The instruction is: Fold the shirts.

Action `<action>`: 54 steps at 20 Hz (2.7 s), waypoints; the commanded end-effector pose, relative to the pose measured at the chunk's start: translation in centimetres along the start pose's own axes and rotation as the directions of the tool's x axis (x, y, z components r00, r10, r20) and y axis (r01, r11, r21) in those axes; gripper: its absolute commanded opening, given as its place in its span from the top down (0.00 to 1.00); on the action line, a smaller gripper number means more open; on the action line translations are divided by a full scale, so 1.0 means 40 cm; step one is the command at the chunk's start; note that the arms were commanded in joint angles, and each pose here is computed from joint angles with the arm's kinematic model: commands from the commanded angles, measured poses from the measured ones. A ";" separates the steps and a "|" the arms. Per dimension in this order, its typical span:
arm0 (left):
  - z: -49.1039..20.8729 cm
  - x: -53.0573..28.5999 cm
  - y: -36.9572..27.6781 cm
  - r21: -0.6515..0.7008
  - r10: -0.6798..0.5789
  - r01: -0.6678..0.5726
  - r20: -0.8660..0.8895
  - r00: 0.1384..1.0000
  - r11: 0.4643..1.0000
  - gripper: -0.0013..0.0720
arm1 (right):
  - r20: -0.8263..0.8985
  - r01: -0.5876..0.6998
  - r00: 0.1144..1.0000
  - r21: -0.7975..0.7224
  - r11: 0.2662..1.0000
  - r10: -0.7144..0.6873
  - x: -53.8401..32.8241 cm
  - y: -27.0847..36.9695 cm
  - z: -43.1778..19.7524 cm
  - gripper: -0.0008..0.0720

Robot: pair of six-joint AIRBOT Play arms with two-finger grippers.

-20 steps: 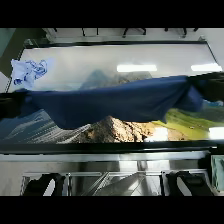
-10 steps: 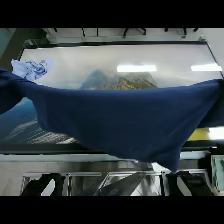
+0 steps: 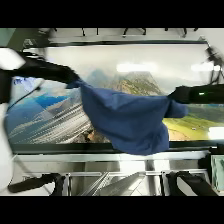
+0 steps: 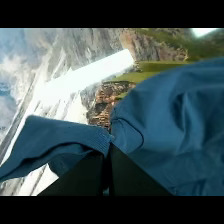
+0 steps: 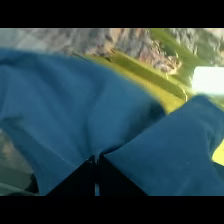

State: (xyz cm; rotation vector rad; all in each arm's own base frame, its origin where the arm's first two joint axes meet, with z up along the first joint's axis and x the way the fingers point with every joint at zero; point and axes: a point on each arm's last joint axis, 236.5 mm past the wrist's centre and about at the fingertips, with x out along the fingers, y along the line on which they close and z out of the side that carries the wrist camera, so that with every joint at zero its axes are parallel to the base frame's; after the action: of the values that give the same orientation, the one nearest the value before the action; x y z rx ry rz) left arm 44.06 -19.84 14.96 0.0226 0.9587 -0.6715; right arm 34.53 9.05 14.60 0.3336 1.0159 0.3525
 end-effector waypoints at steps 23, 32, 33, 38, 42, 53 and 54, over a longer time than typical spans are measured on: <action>-0.581 0.139 -0.275 -0.636 -0.245 0.135 -0.088 0.966 0.760 0.37 | 0.050 0.110 0.993 -0.026 0.994 -0.109 0.225 -0.176 0.066 0.97; -0.775 0.287 -0.356 -0.733 -0.263 -0.009 -0.256 0.930 0.680 0.21 | 0.055 0.052 0.997 0.010 0.999 -0.053 0.226 -0.142 0.068 0.97; -0.754 0.308 -0.363 -0.719 -0.260 -0.002 -0.254 0.932 0.695 0.22 | 0.054 0.052 0.997 0.011 0.999 -0.053 0.226 -0.142 0.068 0.97; -0.707 0.406 -0.414 -0.681 -0.274 -0.007 -0.304 0.912 0.732 0.22 | 0.055 0.053 0.997 0.010 0.999 -0.054 0.227 -0.143 0.068 0.97; -0.714 0.472 -0.461 -0.650 -0.283 -0.014 -0.349 0.893 0.760 0.22 | 0.058 0.056 0.997 0.009 0.998 -0.057 0.226 -0.145 0.070 0.97; -0.559 0.405 -0.459 -0.464 -0.274 0.105 -0.314 0.909 0.879 0.96 | -0.053 0.110 0.992 -0.045 0.993 -0.113 0.212 -0.173 0.003 0.97; -0.530 0.351 -0.418 -0.434 -0.245 0.101 -0.290 0.925 0.895 0.96 | -0.057 0.127 0.990 -0.061 0.990 -0.130 0.199 -0.178 -0.003 0.97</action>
State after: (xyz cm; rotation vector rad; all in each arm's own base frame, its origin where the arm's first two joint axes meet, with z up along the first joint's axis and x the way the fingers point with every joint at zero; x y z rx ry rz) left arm 23.45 -37.48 -7.22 -0.4437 1.5078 -0.5907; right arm 40.63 7.09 5.93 0.2712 1.0273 0.2889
